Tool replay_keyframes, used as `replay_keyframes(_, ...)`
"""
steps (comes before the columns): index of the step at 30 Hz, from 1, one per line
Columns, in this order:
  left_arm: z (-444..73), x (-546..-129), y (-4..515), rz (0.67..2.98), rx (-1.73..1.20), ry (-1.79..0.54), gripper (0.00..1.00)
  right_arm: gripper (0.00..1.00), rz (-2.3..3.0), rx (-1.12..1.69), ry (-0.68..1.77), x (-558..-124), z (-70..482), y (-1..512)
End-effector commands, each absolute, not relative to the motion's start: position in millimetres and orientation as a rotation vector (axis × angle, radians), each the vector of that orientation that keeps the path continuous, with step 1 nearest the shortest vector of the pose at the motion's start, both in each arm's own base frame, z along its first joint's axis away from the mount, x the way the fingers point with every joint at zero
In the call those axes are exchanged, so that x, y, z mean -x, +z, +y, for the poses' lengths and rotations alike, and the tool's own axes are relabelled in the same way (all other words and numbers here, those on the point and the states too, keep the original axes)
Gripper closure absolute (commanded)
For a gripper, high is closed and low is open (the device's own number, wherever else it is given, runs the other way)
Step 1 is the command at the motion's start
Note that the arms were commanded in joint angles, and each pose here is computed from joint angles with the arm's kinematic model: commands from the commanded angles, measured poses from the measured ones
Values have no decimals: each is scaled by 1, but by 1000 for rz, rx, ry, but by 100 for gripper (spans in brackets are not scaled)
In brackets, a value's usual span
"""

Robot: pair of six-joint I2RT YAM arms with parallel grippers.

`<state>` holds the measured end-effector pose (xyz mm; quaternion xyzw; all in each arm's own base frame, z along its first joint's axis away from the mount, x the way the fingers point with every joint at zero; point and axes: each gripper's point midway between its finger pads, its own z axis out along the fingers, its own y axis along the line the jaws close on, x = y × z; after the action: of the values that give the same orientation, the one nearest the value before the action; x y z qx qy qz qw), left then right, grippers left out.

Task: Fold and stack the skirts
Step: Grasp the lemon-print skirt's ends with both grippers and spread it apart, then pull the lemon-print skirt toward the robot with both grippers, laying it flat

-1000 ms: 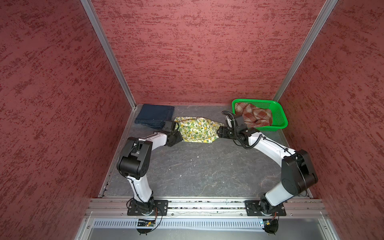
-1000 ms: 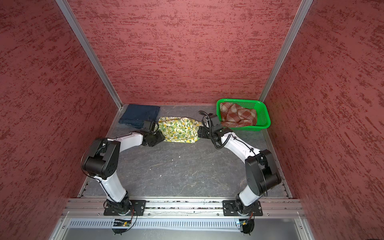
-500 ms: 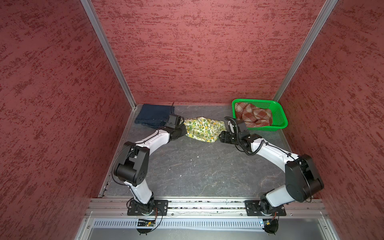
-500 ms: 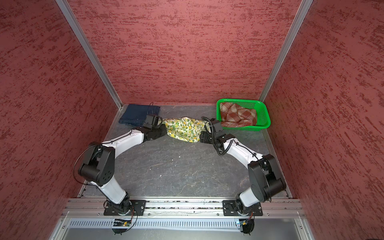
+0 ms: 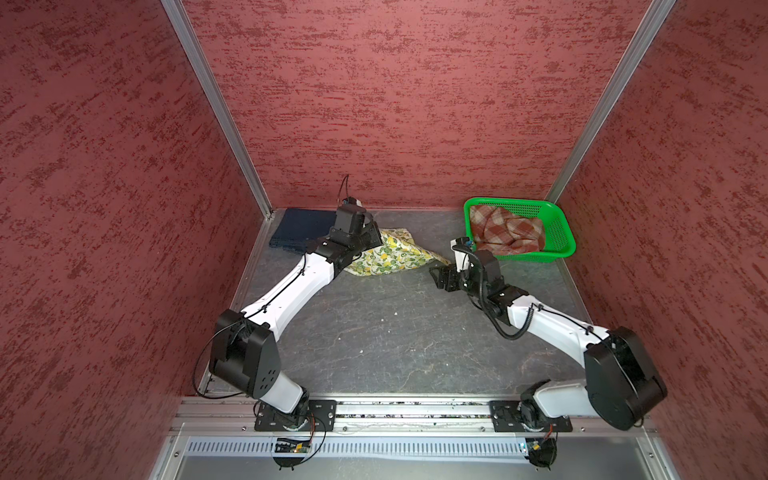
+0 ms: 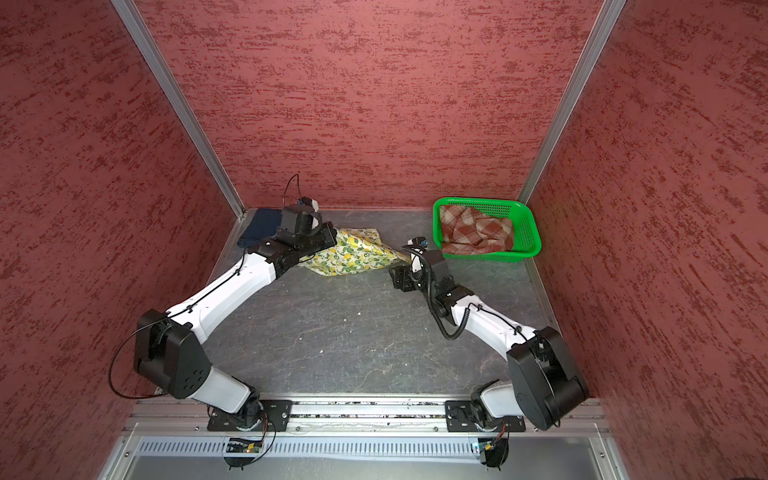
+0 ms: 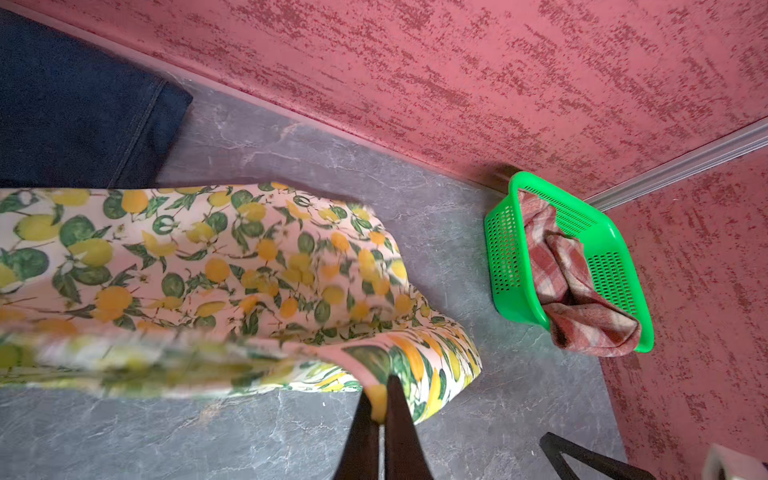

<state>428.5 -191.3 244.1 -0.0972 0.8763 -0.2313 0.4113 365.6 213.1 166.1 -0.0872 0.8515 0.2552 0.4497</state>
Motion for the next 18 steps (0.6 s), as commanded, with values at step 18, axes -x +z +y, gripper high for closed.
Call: replay_keyframes(18, -132, -283, 113, 2410, 494, -451, 100, 24, 2465, -344, 677, -347, 196, 83)
